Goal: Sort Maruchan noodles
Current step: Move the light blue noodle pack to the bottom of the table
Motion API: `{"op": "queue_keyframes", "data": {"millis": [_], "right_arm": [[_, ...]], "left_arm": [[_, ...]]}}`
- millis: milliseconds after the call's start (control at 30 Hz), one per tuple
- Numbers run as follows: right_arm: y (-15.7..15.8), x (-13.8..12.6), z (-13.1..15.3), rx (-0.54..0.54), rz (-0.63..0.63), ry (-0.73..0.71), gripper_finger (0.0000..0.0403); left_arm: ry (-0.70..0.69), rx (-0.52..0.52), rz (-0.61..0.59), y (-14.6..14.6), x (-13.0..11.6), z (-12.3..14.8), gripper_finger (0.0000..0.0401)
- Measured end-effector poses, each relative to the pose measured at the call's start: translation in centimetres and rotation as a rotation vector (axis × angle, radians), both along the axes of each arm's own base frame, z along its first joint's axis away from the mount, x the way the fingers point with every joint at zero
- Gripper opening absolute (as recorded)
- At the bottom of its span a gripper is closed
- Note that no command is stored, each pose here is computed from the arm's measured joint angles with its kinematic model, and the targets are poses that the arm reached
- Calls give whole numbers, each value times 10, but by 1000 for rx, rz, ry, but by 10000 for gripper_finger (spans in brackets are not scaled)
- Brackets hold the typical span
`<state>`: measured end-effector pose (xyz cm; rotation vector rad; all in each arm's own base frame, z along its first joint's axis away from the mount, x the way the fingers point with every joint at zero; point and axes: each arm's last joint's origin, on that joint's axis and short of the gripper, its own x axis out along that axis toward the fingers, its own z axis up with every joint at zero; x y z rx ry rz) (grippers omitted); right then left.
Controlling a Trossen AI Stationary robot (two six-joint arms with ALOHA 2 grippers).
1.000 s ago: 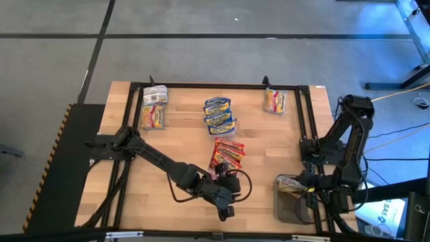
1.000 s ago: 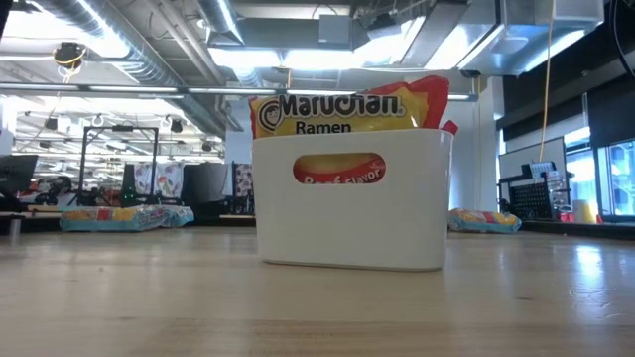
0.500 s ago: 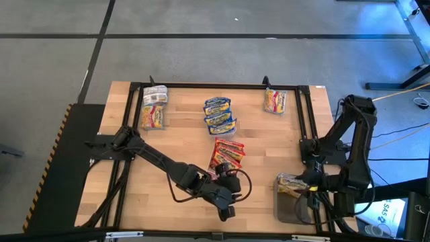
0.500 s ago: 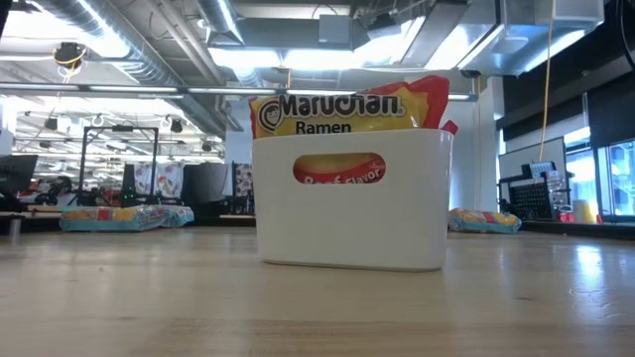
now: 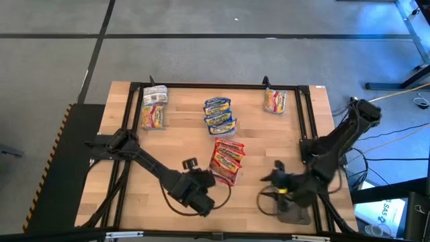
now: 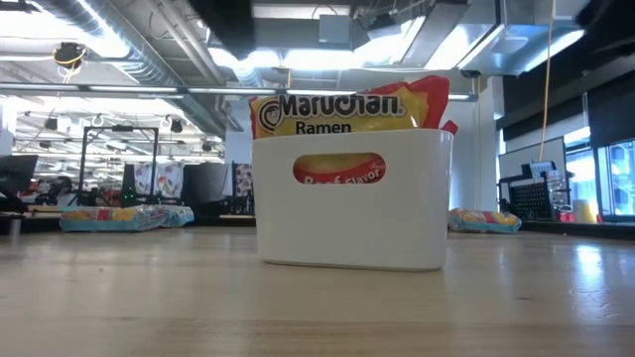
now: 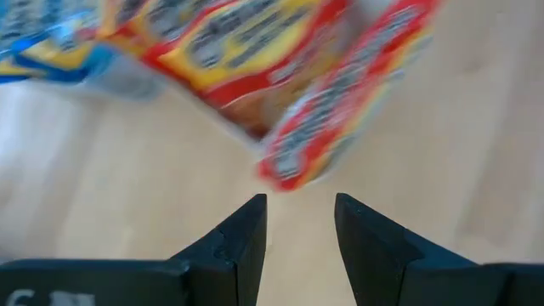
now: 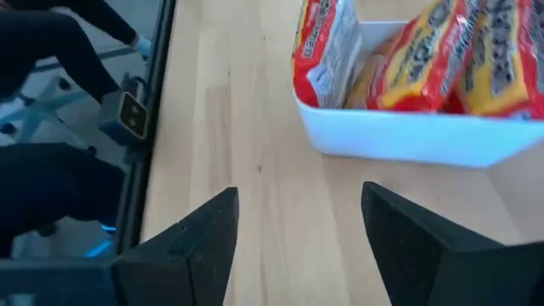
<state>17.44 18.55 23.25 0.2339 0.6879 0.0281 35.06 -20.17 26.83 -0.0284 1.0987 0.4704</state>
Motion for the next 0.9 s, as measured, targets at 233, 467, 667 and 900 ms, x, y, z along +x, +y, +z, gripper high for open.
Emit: {"op": "queue_keyframes", "data": {"millis": [233,467,667,900], "right_arm": [[-15,33,-12,-79,19,25,225],[-27,50,-25,-156,-12,63,225],[-38,58,-27,-175,-9,80,225],[-41,60,-27,-212,-38,65,225]], "left_arm": [[72,146,63,35,-26,26,126],[48,136,205,109,-82,27,107],[-4,32,421,176,-130,4,107],[197,-25,629,243,-162,-37,107]]}}
